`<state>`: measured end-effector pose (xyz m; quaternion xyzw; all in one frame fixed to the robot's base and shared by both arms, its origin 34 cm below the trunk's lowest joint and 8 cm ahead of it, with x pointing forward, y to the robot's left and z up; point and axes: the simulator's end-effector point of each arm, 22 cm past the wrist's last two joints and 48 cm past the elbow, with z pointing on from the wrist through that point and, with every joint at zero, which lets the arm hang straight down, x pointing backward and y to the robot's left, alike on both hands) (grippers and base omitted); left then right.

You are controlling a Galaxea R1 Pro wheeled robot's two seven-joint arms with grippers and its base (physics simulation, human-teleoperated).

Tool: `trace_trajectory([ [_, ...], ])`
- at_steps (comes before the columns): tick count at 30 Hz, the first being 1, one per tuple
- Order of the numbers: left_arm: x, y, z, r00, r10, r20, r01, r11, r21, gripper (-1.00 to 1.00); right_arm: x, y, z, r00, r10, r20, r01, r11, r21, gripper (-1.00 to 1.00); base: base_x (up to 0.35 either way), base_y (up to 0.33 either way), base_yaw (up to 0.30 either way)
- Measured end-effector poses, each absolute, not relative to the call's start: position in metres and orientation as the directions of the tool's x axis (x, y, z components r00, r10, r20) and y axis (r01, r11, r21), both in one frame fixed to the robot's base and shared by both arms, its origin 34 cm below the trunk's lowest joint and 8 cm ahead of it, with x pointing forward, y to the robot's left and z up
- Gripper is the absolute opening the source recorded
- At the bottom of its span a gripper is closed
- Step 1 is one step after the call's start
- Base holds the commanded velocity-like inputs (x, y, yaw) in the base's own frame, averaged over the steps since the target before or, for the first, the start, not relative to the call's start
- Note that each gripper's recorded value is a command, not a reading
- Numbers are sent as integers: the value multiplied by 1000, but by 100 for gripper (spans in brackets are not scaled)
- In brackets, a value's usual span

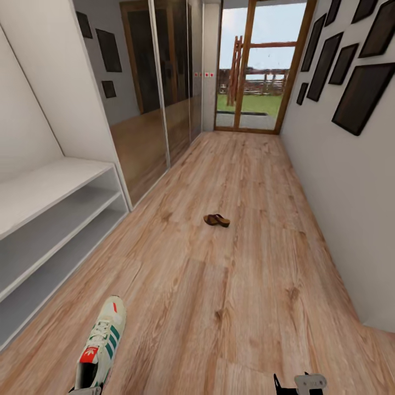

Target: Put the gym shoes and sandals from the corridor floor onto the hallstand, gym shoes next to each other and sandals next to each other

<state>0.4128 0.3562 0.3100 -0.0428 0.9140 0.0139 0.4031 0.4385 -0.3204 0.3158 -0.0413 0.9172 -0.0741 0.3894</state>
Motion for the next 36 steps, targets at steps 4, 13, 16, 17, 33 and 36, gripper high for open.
trace_trajectory([
  [4, 413, 356, 310, -672, -67, -738, -90, 996, -9, -100, 439, -320, 316, -693, -133, -708, -18, 986, -168, 100, 339, 0, 0],
  [13, 413, 357, 310, -671, -68, -738, -93, 996, -7, -100, 439, -320, 316, -693, -133, -708, -18, 986, -168, 100, 339, 0, 0],
  [16, 412, 361, 310, -672, -70, -738, -108, 994, 4, -100, 438, -321, 316, -694, -133, -708, -18, 986, -168, 100, 339, 0, 0],
  [17, 411, 364, 310, -672, -71, -737, -121, 993, 14, -100, 438, -320, 316, -694, -133, -708, -18, 986, -168, 100, 339, 0, 0],
  [33, 406, 370, 313, -658, -64, -750, -156, 986, 53, -100, 434, -303, 311, -701, -107, -705, -11, 990, -139, 100, 212, 0, 0],
  [36, 407, 367, 309, -669, -58, -741, -147, 988, 56, -100, 434, -298, 311, -701, -100, -706, -9, 991, -131, 100, 0, 0, 0],
])
